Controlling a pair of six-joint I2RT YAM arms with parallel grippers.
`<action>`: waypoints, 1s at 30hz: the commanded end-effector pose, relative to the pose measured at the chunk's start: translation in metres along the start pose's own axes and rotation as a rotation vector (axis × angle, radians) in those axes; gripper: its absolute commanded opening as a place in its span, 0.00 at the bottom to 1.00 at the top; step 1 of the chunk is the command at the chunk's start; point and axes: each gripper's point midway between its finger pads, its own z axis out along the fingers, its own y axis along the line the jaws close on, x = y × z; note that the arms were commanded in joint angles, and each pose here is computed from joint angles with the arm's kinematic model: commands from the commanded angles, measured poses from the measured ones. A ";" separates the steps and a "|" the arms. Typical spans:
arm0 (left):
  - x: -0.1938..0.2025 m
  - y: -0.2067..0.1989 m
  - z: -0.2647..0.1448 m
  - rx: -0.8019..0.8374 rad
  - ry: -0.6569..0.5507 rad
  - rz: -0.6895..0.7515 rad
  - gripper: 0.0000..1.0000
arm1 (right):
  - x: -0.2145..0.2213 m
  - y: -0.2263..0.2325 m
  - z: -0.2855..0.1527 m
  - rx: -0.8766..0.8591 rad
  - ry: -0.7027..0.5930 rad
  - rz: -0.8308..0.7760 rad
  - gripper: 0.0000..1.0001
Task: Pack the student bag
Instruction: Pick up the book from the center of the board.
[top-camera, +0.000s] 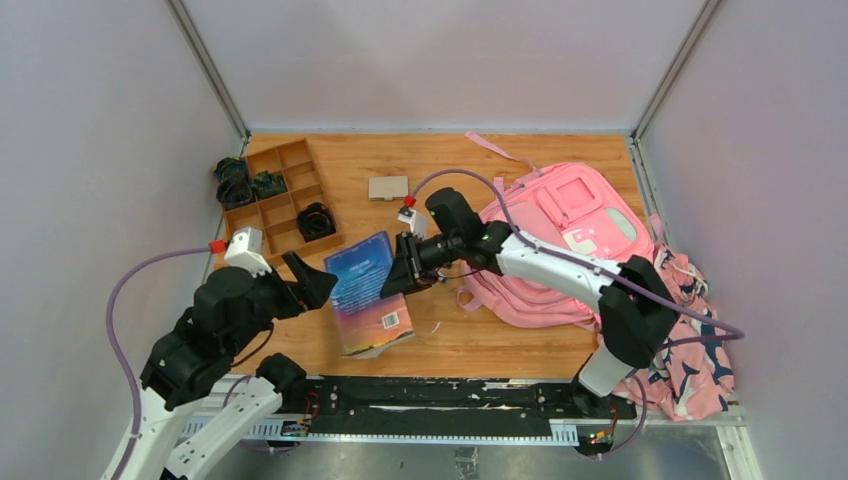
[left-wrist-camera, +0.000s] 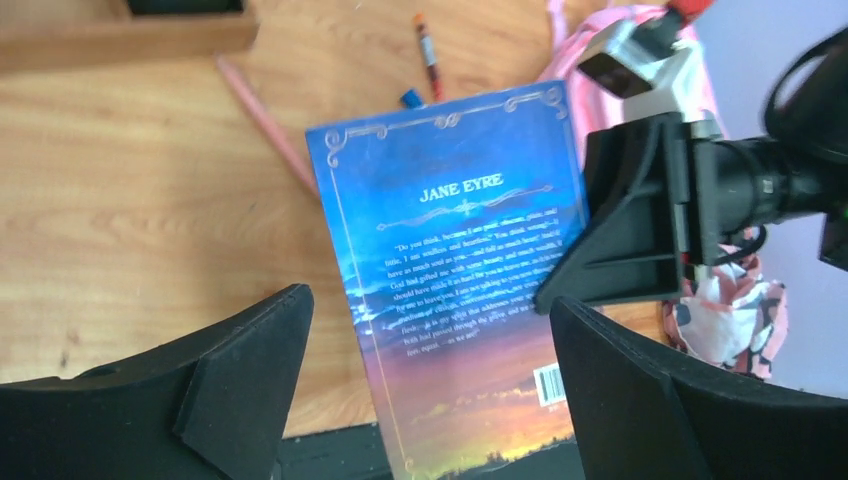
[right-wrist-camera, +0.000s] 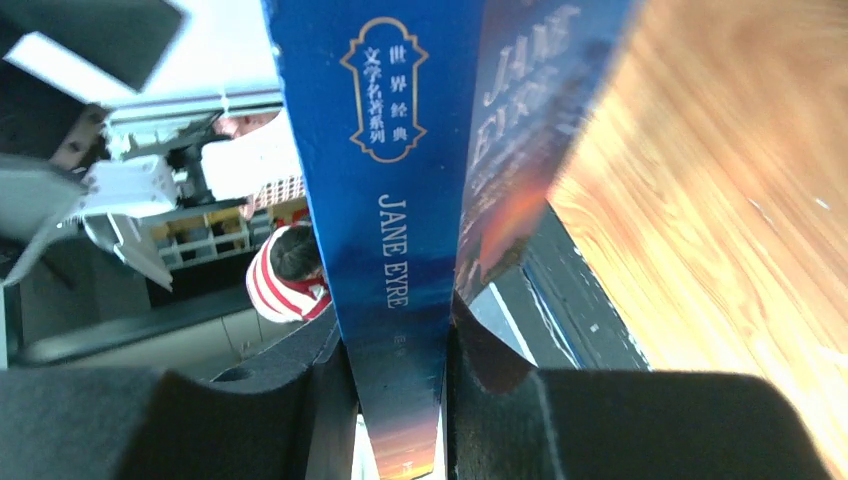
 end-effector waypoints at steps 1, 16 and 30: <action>-0.033 -0.035 -0.011 0.134 -0.064 0.224 0.95 | -0.014 -0.001 -0.044 0.104 -0.091 0.015 0.00; -0.050 -0.102 -0.001 0.386 -0.072 0.563 0.97 | -0.081 0.008 -0.132 0.307 -0.402 0.346 0.00; 0.008 -0.157 0.026 0.376 -0.140 0.983 1.00 | -0.100 0.014 -0.139 0.269 -0.409 0.515 0.00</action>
